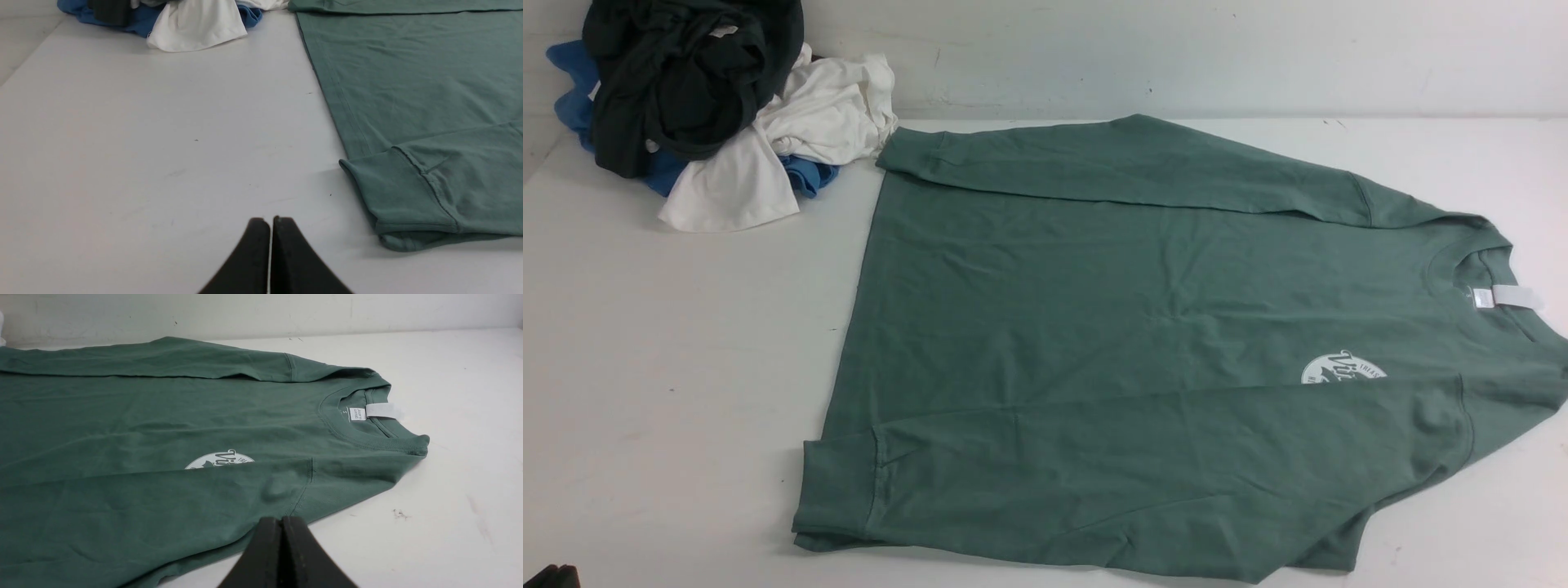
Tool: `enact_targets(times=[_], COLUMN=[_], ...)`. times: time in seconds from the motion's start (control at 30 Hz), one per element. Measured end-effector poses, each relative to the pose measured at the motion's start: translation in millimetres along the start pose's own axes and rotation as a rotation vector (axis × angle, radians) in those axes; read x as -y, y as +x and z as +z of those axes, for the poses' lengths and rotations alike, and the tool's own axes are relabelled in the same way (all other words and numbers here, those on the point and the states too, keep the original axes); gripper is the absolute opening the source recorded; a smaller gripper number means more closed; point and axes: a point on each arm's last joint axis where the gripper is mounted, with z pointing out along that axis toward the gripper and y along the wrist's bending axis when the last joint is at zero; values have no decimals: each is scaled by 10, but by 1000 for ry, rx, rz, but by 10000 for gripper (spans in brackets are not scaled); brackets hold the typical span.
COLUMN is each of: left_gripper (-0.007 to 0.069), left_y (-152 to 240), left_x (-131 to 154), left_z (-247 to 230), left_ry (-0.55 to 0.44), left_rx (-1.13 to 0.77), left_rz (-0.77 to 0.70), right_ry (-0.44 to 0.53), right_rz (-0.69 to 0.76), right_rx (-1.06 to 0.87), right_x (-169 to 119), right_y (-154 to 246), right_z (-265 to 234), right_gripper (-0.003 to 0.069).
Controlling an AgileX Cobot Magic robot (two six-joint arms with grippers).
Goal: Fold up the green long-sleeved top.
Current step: Use the left arm to clamp the cuff closest to it
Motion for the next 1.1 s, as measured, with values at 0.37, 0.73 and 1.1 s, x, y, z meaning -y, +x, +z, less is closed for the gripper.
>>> enact_targets(times=[0.37,0.73,1.1], left_gripper=[-7,-7,-7], left_y=[-393,-914,-1981], left_x=[-30,-44,-13], left_z=[-90,-445,195], left_ry=[-34,20,6], left_rx=[465,978,417], left_rz=[2,-152,-141], right_ry=[-37,-86,-12], right_rz=[-10,25,-1], right_rx=[396,874,254], right_x=[-34,-61,-40], right_y=[-343,-747,-1647], right_z=[-68,-346,166], right_gripper=[-14,-14,-13])
